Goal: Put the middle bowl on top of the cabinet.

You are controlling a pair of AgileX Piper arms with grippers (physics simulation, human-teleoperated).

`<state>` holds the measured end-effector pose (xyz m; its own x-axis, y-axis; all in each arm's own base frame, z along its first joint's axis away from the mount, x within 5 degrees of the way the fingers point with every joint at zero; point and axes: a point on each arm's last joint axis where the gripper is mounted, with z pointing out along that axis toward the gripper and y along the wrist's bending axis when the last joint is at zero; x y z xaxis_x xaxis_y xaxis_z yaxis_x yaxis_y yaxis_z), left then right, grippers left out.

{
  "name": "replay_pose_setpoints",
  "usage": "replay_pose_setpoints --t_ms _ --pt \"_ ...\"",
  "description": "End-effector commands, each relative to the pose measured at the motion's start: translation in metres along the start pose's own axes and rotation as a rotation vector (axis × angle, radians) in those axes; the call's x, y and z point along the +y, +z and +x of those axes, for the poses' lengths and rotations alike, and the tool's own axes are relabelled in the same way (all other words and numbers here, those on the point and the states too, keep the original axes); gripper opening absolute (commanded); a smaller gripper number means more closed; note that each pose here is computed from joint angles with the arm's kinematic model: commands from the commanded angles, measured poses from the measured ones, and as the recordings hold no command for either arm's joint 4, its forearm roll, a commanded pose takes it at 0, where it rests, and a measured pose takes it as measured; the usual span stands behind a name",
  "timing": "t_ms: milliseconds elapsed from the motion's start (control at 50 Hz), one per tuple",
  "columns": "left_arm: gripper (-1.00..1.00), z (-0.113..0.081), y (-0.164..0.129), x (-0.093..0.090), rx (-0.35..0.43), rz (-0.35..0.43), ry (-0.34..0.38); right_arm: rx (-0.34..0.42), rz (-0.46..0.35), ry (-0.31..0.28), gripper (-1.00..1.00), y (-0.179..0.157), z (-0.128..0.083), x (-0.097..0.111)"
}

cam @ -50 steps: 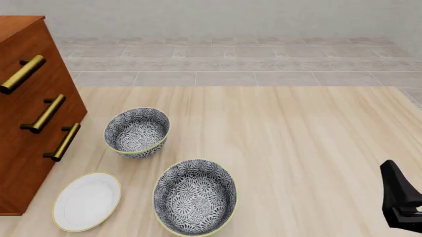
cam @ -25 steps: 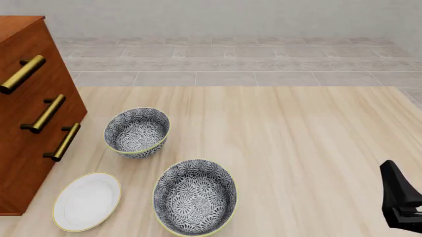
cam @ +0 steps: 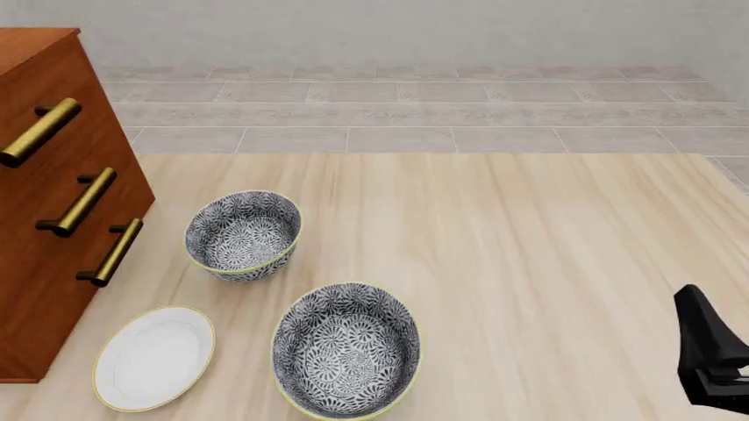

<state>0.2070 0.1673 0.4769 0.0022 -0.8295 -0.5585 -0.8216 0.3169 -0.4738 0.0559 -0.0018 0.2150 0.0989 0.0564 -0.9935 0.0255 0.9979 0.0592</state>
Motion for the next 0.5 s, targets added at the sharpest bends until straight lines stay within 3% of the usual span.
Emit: replay_pose_setpoints --t_ms 20,500 --pt "-1.00 -0.0003 0.0029 0.0018 0.001 -0.007 0.003 0.000 0.001 0.000 1.00 0.0000 -0.0001 0.0000" --pt "-1.00 -0.0002 0.0005 0.0006 -0.008 0.004 0.011 -0.002 0.003 0.005 1.00 0.0000 0.0004 -0.0002"
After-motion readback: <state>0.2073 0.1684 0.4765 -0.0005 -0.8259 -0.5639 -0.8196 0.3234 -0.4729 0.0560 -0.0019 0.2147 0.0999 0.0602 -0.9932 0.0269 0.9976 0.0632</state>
